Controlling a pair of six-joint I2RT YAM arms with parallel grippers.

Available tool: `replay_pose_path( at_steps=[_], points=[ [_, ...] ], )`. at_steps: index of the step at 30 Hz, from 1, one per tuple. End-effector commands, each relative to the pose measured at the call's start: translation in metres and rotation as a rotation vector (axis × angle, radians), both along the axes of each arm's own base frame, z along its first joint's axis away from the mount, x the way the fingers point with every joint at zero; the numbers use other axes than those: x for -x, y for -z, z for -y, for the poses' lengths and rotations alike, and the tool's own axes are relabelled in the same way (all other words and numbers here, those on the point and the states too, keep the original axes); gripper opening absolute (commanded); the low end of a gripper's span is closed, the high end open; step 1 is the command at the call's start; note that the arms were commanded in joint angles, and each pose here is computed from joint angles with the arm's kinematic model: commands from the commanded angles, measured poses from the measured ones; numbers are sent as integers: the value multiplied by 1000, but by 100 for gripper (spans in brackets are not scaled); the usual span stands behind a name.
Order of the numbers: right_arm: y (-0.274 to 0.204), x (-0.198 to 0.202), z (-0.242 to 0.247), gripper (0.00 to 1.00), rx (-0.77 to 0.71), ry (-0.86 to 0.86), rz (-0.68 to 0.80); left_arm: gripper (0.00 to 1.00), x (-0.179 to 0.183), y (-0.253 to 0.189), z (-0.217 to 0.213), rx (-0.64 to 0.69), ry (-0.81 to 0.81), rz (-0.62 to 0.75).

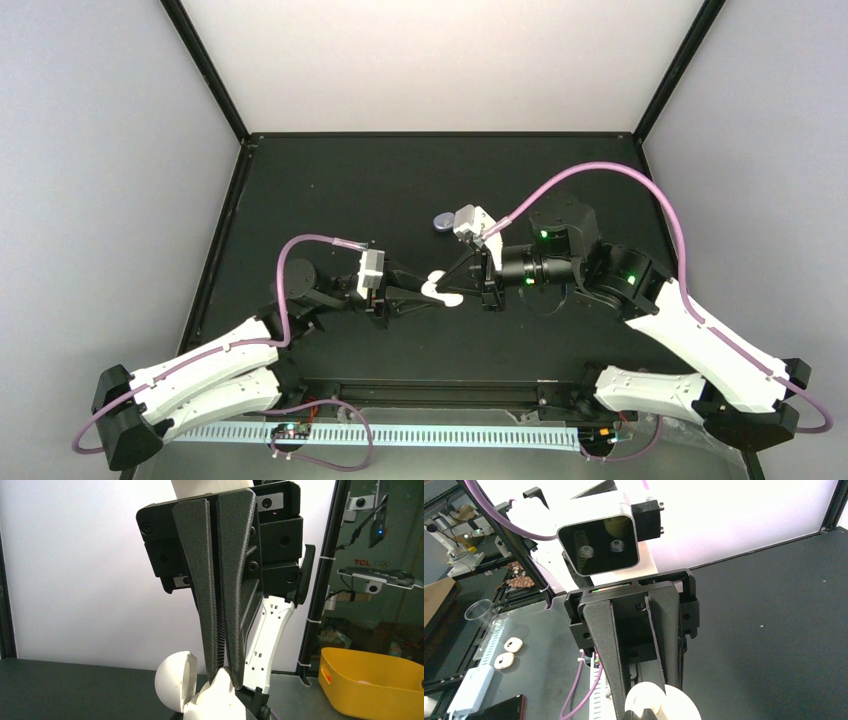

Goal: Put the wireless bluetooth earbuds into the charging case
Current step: Adjust the earbud with the charging case.

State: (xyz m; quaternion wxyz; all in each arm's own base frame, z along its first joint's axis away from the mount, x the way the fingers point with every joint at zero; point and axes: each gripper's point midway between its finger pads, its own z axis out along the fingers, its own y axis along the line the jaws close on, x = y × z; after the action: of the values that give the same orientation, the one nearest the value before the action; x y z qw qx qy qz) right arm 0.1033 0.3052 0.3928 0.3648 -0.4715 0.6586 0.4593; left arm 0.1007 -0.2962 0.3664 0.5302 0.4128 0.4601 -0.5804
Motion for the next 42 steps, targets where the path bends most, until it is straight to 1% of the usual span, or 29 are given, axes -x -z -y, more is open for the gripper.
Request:
replay_pose_path(
  at_steps=[1,5,14,22,25,32,42],
  points=[
    [38,0,-3,1,134,5,-56,2,15,-51,-13,151,25,113],
    [48,2,-6,1,179,-1,-56,2,15,-53,-14,162,20,118],
    [58,-3,-5,1,189,38,-67,2,15,-68,-22,220,-10,138],
    [43,-16,1,1,124,143,-48,2,15,-72,-27,242,-22,139],
    [29,-17,1,1,67,162,-53,2,15,-68,-23,226,-13,137],
    [6,-9,-1,1,2,130,-81,2,19,-55,-16,183,32,145],
    [-7,-3,-2,1,-40,106,-115,2,22,-52,-18,186,33,167]
  ],
)
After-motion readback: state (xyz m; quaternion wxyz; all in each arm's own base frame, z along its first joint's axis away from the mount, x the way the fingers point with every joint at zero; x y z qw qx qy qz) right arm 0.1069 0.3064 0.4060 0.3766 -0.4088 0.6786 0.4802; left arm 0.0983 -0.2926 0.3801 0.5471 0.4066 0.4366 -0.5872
